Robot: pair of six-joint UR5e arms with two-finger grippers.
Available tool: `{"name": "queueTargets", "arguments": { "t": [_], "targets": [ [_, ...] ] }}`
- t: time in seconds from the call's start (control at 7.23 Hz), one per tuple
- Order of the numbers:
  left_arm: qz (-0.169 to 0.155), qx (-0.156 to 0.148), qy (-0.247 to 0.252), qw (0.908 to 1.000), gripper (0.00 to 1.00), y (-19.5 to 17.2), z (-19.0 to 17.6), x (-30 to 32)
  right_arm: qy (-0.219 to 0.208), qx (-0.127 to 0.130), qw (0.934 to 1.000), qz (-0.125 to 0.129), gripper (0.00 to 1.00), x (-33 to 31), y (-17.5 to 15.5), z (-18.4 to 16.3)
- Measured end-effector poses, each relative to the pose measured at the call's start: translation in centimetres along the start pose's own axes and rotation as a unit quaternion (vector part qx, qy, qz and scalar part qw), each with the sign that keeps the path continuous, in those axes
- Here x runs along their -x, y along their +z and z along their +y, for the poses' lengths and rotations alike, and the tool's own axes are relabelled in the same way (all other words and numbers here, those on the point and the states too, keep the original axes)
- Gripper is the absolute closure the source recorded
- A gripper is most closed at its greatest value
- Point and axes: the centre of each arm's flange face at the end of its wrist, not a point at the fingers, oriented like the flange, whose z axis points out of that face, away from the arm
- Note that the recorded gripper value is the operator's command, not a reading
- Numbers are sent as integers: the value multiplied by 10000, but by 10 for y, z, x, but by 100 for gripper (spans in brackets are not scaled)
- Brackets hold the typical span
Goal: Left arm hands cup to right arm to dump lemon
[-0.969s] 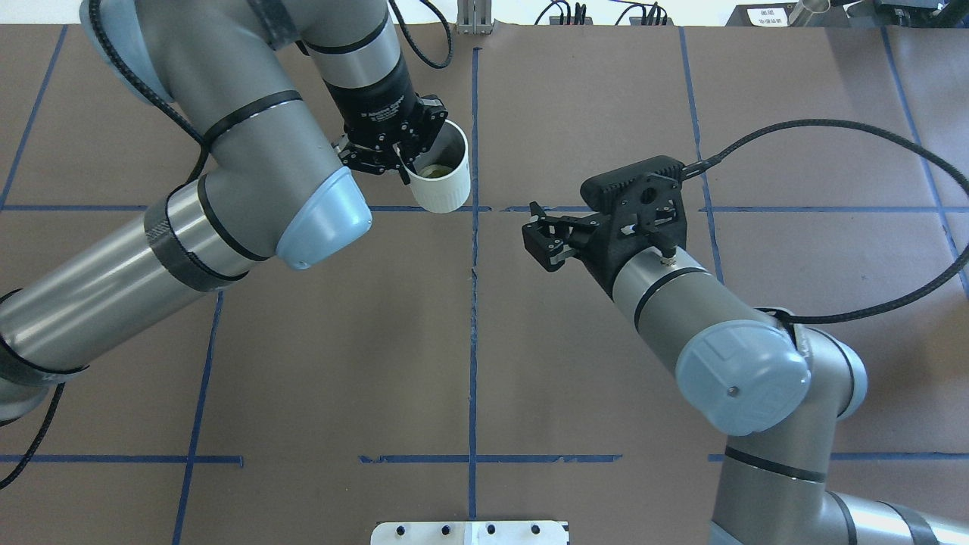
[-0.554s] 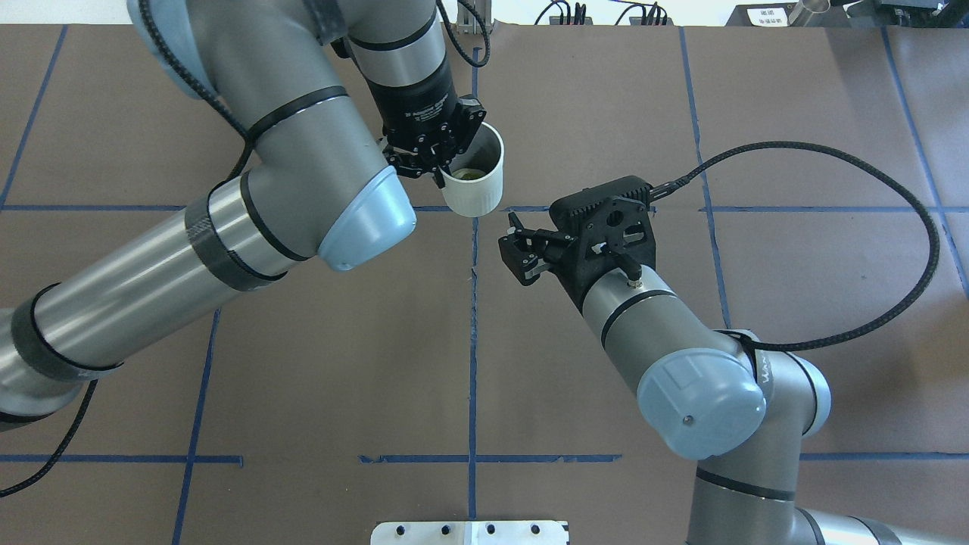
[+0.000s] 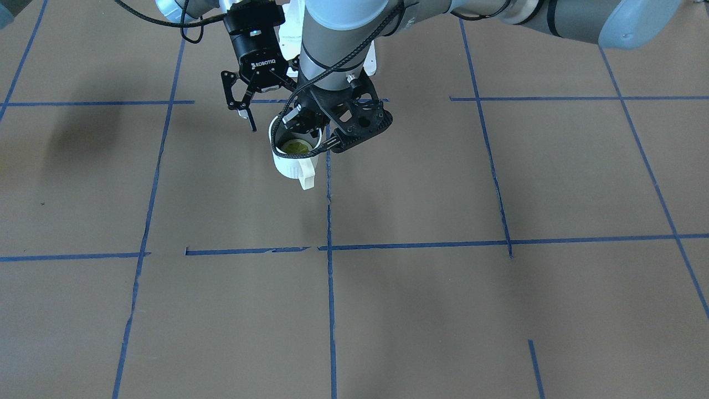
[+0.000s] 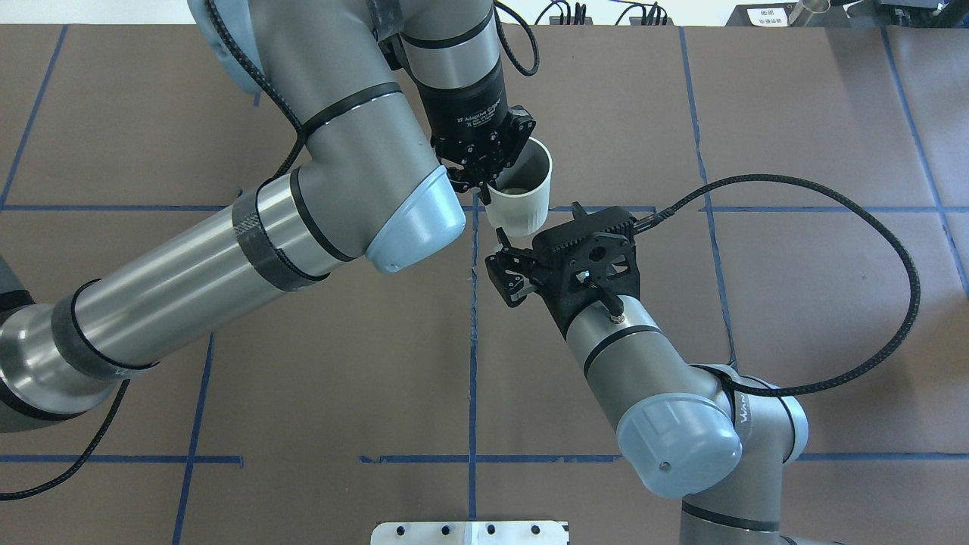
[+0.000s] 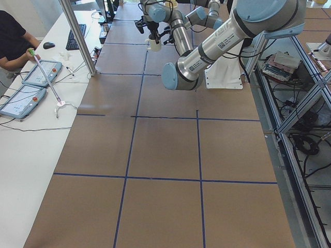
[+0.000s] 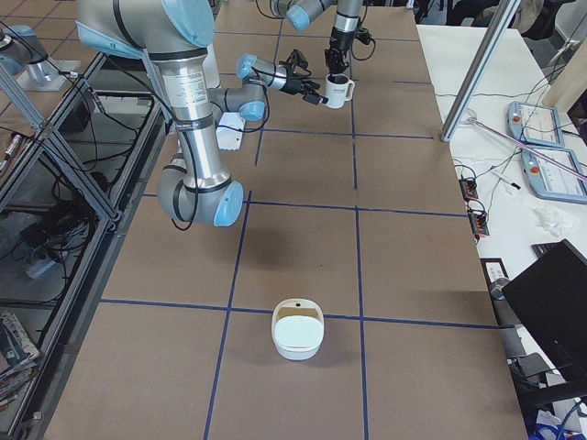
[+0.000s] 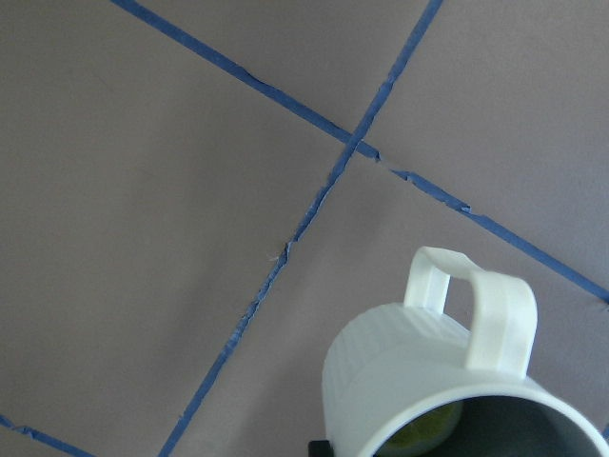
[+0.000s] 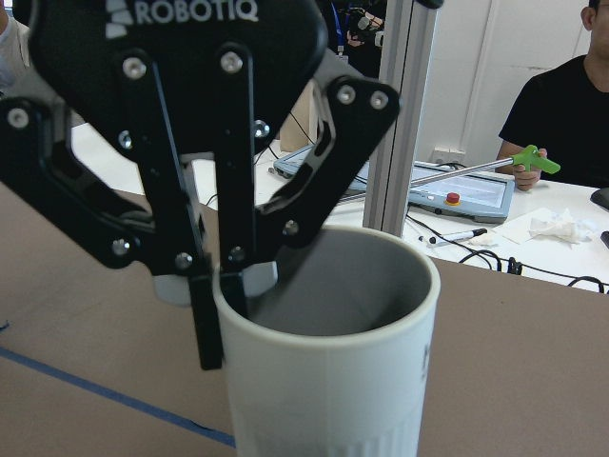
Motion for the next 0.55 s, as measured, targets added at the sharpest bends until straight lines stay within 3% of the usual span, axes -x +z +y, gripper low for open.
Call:
{"name": "queueTargets", "arguments": {
  "t": [0.55],
  "targets": [
    [-43, 258, 65, 9996, 100, 9, 14, 0, -36, -42, 10000, -33, 0, 0, 1, 2]
  ]
}}
